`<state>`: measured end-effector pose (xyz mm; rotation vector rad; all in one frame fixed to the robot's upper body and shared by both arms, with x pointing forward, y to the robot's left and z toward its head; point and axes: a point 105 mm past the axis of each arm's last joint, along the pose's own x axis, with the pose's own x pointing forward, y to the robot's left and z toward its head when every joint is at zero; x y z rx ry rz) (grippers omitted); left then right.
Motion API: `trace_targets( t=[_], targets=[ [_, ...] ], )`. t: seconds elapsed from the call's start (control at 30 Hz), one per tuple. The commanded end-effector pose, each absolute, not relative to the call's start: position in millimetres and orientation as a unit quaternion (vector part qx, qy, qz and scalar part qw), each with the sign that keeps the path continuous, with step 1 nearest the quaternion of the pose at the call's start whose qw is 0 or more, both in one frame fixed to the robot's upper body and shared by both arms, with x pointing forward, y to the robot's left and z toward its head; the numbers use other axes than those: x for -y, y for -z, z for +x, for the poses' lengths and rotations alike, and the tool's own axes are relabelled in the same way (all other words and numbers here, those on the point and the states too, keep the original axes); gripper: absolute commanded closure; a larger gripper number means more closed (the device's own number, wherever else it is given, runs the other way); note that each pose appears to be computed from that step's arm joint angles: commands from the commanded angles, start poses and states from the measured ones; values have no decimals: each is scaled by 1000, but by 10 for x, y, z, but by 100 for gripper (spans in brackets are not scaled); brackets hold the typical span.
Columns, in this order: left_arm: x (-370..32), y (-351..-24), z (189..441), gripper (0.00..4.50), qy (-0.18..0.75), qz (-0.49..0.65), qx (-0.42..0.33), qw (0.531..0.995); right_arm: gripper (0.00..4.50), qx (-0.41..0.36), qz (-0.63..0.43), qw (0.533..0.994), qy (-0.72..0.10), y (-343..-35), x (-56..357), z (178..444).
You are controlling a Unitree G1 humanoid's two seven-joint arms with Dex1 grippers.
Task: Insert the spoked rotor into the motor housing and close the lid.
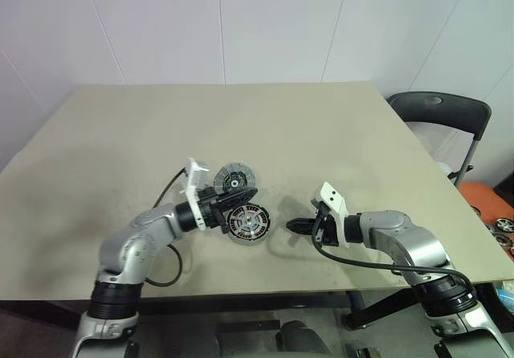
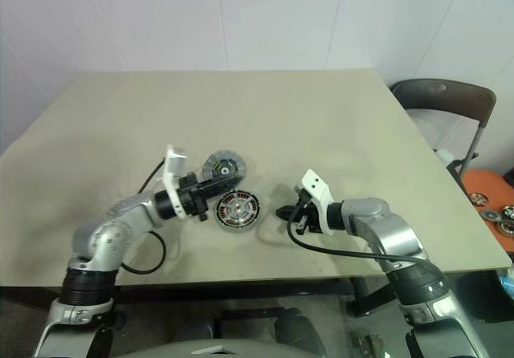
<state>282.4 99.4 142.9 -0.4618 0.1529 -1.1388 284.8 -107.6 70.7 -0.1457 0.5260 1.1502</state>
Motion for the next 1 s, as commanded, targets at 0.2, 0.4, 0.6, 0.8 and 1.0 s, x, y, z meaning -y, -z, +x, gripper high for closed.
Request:
trace_targets(
  t=[0.2, 0.4, 0.6, 0.8, 1.0],
  targets=[
    [-1469, -1329, 2609, 449, 516, -132, -109, 839, 450, -176, -199, 731, -628, -1120, 693, 2861],
    [-1642, -1021, 2656, 449, 477, -29, -154, 865, 450, -154, -310, 680, -646, -1131, 540, 2925],
    [-1658, -1063, 2640, 450, 474, -49, -129, 870, 358, -145, -399, 630, -650, -1144, 583, 2957],
    [-1583, -1083, 2725, 450, 465, -60, -122, 875, 157, -144, -442, 595, -656, -1145, 642, 2960],
    [-1585, -1123, 2793, 450, 453, -83, -106, 881, 57, -155, -443, 612, -636, -1074, 668, 3071]
  ],
)
